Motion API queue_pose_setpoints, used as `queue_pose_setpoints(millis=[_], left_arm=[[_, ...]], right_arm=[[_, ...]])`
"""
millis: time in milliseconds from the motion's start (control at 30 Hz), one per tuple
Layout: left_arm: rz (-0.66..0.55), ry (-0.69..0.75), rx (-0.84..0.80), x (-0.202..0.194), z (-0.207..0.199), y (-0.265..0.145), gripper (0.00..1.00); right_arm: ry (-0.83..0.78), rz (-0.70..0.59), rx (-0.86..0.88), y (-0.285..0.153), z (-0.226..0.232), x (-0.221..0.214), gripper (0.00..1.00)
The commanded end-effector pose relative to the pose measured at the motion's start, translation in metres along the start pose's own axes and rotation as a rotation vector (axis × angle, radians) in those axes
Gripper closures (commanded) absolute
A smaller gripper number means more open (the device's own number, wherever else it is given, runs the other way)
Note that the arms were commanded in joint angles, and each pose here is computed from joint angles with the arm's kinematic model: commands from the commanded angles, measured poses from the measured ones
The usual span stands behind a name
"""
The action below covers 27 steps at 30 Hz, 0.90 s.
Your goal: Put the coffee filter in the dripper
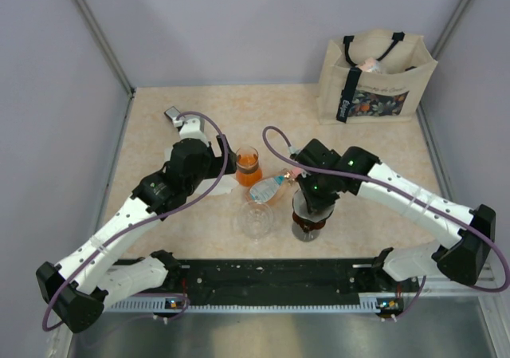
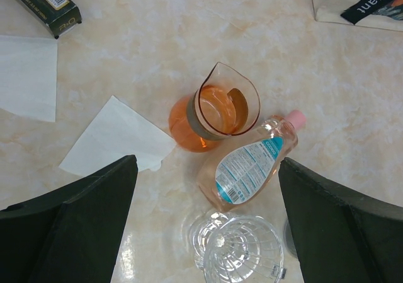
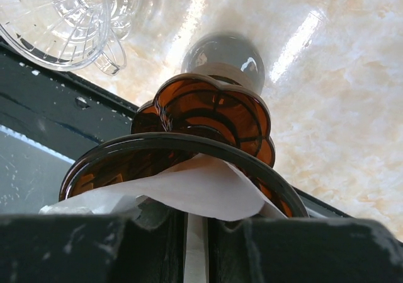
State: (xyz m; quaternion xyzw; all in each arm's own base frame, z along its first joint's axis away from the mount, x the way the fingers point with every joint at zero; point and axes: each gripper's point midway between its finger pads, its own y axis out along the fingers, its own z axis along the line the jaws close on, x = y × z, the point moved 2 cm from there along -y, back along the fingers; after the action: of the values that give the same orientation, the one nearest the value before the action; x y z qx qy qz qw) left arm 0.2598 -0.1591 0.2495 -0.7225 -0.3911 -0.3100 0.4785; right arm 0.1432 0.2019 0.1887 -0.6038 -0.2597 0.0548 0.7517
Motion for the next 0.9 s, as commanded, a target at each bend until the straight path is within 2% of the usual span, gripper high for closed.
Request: queue_pose_setpoints(millis=[0, 700, 867], left_arm=[[-0.035, -0.002, 0.006, 0.009, 0.001, -0.001, 0.01], [-0.038, 0.003, 0.020, 0.010, 0.003, -0.002, 0.01], [-0.038, 0.003, 0.022, 0.010, 0.004, -0.002, 0.01]], right_arm=[[-0.031, -0.016, 0.020, 0.006, 0.006, 0.004, 0.87], [-0.049, 0.023, 0.004, 0.023, -0.001, -0.009, 0.87], [-0.031, 0.037, 0.051, 0.021, 0.006, -0.014, 0.87]])
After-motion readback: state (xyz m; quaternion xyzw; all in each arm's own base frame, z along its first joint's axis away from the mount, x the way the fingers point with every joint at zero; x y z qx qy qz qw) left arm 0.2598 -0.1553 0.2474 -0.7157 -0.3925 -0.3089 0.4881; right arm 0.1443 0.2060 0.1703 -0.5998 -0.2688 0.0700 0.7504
